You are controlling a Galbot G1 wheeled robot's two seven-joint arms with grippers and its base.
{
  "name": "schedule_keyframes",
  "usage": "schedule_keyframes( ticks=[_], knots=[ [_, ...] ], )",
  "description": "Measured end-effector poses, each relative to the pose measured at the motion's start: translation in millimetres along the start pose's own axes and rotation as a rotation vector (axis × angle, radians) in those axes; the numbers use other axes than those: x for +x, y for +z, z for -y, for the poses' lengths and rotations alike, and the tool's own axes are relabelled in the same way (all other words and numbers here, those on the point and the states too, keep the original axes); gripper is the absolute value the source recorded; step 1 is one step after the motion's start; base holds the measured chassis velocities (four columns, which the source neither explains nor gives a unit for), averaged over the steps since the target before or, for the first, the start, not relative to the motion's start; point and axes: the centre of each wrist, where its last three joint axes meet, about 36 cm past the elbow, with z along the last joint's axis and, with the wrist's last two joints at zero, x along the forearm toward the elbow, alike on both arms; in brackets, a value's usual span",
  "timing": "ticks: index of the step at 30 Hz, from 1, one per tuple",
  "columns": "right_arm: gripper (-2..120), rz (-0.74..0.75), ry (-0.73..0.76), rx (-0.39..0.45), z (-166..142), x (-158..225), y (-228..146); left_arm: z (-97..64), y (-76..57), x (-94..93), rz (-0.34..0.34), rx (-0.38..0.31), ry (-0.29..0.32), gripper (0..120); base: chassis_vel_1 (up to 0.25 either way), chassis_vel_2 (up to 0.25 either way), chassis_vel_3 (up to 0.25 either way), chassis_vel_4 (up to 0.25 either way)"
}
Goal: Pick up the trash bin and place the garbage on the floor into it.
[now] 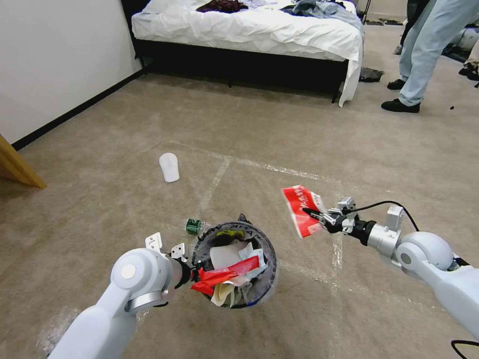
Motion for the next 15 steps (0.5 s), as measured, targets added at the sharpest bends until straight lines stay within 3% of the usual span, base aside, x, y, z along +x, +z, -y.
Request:
schedule_keyframes(
  ticks=[4,15],
  knots=[
    [1,0.041,-0.118,0.051,-18.0,-6.2,-19.0,3.0,6.8,15.1,-0.015,-0.038,0.014,0,0.0,0.0,0.0,0.0],
    [1,0.089,-0.344,0.119,-72.2,-18.0,-47.3,3.8,10.8,21.9,-0.013,-0.057,0.011,0,0.0,0.0,0.0,0.0]
  ],
)
